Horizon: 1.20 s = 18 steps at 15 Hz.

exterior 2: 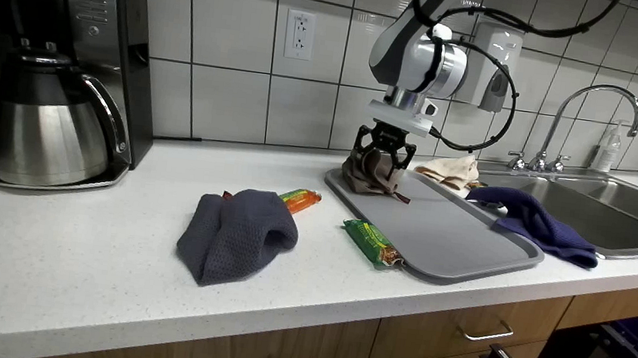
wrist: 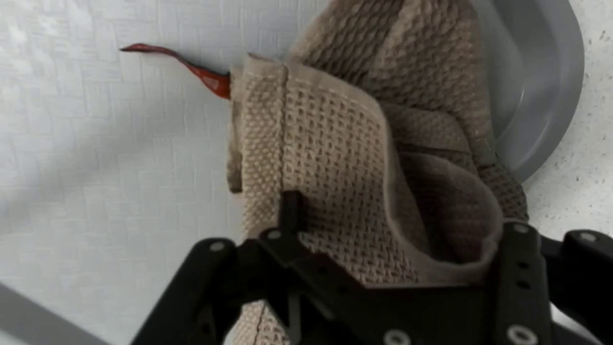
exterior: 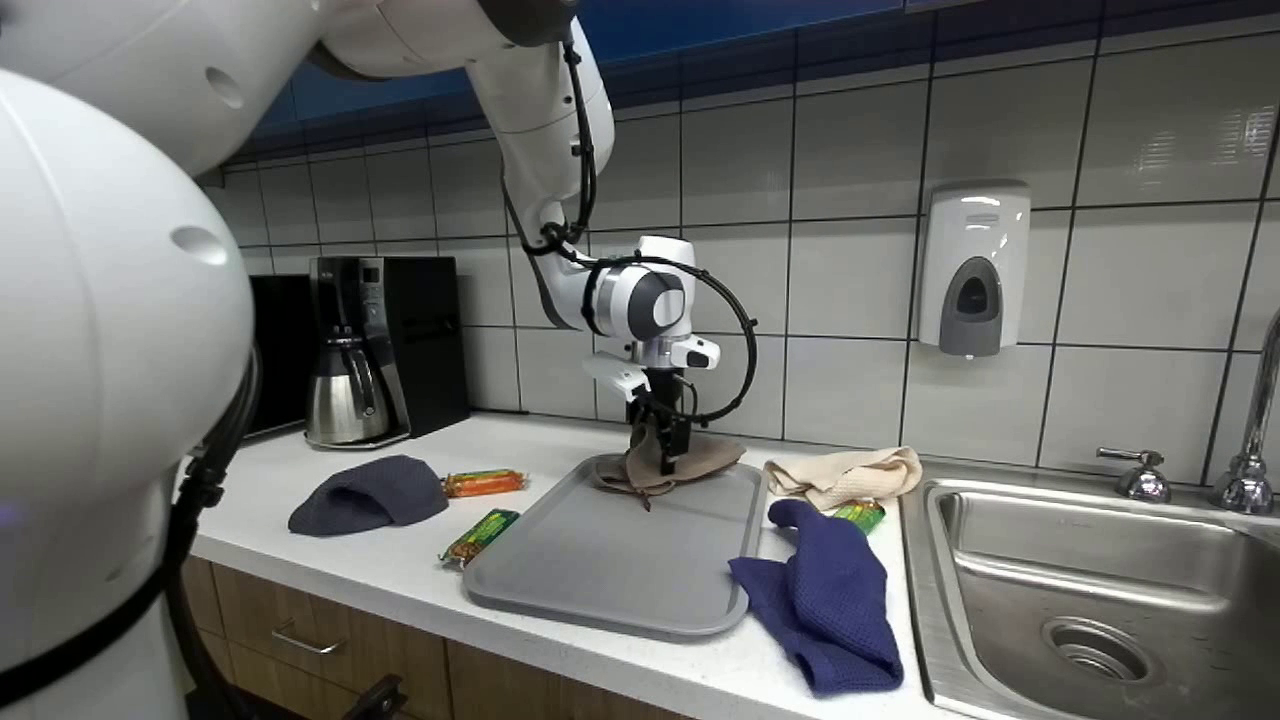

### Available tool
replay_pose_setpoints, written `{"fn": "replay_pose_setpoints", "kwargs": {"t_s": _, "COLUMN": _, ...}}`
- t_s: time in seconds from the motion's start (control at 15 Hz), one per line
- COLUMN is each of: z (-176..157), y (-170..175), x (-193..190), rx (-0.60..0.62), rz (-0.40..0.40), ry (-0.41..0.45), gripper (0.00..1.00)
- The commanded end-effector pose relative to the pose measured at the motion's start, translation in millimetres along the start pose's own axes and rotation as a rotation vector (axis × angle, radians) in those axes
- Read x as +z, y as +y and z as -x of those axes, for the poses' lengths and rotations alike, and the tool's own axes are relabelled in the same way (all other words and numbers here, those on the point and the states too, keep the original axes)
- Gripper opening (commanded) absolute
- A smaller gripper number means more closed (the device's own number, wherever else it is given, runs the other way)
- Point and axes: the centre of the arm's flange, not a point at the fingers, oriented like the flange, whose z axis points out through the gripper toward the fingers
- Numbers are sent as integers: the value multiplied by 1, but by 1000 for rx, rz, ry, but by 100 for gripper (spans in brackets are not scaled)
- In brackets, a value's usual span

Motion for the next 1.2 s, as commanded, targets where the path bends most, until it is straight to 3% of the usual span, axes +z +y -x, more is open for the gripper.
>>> {"fn": "replay_pose_setpoints", "kwargs": {"t_s": 0.0, "z": 0, "y": 6, "x": -4, "rx": -21, "rz": 12, "ry": -21, "gripper": 49}}
{"fn": "replay_pose_setpoints", "kwargs": {"t_s": 0.4, "z": -3, "y": 11, "x": -2, "rx": -12, "rz": 14, "ry": -27, "gripper": 3}}
{"fn": "replay_pose_setpoints", "kwargs": {"t_s": 1.13, "z": -3, "y": 10, "x": -21, "rx": -14, "rz": -6, "ry": -8, "gripper": 2}}
